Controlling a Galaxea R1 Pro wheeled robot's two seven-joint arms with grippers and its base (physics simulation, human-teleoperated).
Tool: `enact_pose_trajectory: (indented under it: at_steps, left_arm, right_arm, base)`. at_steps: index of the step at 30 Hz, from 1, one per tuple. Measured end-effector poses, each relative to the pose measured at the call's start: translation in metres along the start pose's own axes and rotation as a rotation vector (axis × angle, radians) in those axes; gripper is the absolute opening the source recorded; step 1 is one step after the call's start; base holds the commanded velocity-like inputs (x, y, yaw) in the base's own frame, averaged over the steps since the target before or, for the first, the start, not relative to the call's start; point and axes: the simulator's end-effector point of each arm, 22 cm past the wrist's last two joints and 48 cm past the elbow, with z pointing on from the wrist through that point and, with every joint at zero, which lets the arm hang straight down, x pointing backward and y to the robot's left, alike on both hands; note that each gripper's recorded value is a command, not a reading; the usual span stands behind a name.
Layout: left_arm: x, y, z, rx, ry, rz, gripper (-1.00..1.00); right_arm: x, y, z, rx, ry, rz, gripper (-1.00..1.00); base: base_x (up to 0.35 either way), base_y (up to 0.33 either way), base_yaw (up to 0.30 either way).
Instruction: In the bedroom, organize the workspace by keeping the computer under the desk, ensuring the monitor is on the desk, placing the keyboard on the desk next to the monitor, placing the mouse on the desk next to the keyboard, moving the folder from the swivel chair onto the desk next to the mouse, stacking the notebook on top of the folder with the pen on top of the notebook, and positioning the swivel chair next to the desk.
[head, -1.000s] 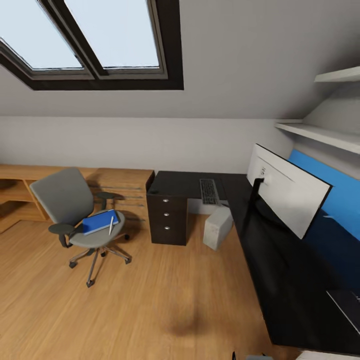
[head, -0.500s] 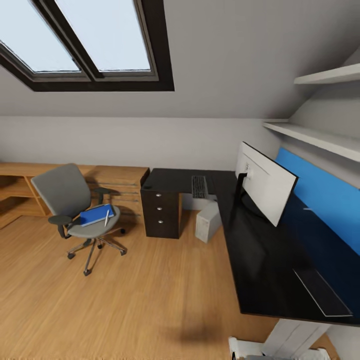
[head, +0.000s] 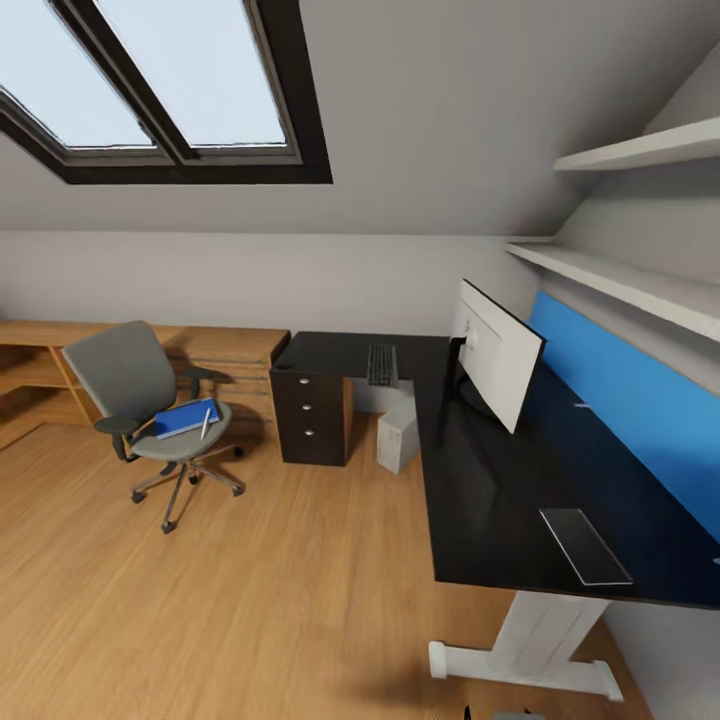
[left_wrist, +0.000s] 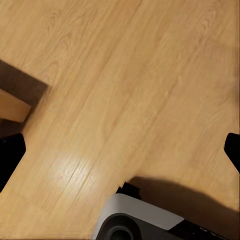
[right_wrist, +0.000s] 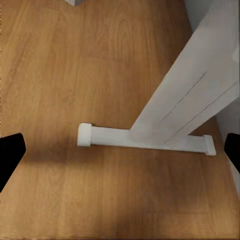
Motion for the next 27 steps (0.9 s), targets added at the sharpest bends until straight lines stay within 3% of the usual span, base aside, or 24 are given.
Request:
enact_pose_trajectory:
  at_steps: [11,27]
  left_arm:
    - [-0.0090,0.0009,0.0003,-0.001,-0.040,-0.024,1.00]
    - [-0.0083,0.0002,0.0001,0.002,-0.039,-0.024,1.00]
  right_arm:
    - [0.0017,0.0003,0.0009,-0.018,0.003,0.000,1.00]
    - [0.0017,0.0004,0.0008,-0.018,0.003,0.001,1.00]
  base:
    - [-0.020,-0.058,0.000]
    - [0.000,-0.303,0.000]
